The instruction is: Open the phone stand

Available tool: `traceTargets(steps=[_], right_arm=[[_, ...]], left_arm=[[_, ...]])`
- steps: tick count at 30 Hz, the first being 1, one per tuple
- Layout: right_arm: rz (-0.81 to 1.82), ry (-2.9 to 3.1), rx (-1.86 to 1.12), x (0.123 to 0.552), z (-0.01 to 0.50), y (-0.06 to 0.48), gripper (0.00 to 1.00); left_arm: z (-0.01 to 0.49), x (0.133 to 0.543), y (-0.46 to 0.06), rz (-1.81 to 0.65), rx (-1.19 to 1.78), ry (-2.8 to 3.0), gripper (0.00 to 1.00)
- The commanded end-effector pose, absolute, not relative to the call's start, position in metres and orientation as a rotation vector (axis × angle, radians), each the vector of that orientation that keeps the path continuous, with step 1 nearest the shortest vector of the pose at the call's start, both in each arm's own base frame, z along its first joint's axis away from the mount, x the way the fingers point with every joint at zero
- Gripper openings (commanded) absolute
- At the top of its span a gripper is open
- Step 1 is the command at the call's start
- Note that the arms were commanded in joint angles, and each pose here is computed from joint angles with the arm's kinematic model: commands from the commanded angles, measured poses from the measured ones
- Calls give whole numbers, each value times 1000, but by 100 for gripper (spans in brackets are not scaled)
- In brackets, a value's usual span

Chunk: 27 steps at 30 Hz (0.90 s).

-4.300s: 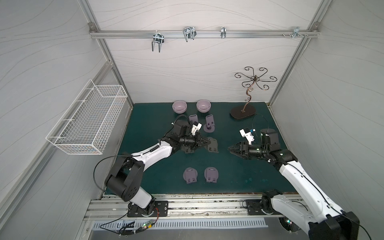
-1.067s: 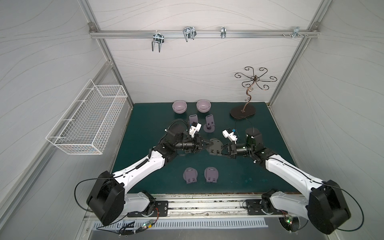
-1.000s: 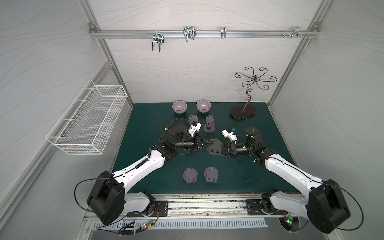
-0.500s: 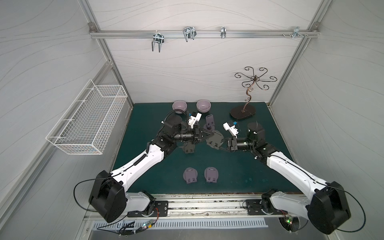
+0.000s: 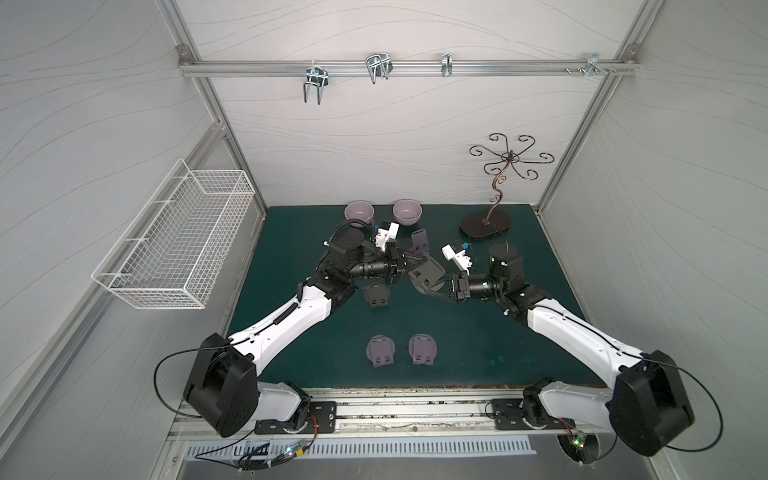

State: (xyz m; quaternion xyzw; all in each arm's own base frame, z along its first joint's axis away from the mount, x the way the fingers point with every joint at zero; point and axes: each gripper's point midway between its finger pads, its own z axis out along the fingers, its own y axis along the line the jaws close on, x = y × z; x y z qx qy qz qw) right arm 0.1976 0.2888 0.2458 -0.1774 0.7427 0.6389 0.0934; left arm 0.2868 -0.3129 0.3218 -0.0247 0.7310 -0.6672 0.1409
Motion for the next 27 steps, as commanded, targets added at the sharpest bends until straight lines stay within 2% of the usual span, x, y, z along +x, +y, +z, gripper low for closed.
traceTargets(steps=[1,5,15,27], right_arm=[[2019,2768,-216,137,158,273,0],[2071,2760,-183,138,156,275,0],[2138,2754,-84,143,152,267,0],[2190,2751,-14,157,150,266,0]], left_arm=[[523,277,-243,-1893,112,1230,0],[529,276,-230,-1905,45,1162,0],[537,262,-206,-1707,49,1075,0],[556,208,-218,-1500,373,1050,0]])
